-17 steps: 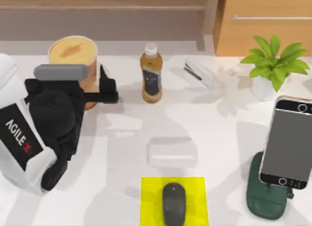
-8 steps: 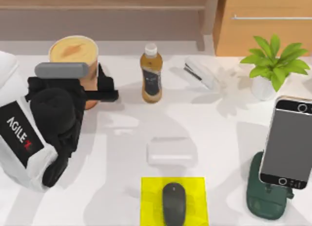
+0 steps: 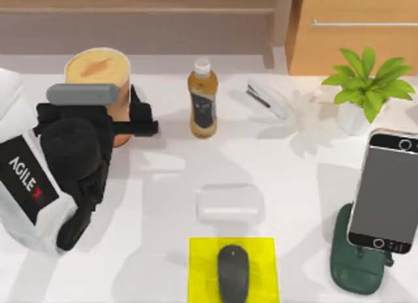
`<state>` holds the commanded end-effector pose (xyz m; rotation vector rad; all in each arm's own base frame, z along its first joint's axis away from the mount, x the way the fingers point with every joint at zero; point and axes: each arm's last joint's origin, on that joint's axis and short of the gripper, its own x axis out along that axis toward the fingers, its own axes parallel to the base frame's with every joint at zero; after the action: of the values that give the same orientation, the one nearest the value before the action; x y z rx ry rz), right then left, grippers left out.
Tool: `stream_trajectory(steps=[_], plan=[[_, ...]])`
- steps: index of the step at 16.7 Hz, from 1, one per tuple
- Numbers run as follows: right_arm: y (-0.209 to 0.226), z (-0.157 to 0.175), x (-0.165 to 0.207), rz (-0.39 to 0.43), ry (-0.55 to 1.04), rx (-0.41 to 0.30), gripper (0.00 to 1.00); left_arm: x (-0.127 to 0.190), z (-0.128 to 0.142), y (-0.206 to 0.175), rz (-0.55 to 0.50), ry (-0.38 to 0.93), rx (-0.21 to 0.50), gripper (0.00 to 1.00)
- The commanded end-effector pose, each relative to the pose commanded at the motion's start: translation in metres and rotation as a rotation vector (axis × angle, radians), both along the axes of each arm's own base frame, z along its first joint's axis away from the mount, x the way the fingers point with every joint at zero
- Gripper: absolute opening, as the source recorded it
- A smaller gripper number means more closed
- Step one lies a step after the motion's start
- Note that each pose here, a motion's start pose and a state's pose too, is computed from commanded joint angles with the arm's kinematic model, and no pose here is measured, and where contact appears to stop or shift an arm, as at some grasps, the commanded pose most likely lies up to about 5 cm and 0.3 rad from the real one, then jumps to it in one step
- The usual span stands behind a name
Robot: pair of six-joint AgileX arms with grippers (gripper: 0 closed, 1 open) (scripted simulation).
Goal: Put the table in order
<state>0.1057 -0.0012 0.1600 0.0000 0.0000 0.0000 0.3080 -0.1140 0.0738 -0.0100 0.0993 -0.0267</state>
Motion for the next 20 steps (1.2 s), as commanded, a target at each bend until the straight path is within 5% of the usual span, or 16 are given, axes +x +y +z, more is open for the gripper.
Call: stream_trajectory(steps=[2, 20], plan=[[0.0, 0.0, 0.0, 0.0, 0.0, 0.0, 1.0, 0.0, 0.0, 0.0, 0.0, 0.0, 0.0, 0.0], [0.0, 0.0, 0.0, 0.0, 0.0, 0.0, 1.0, 0.0, 0.01, 0.0, -0.001, 0.0, 0.002, 0.0]])
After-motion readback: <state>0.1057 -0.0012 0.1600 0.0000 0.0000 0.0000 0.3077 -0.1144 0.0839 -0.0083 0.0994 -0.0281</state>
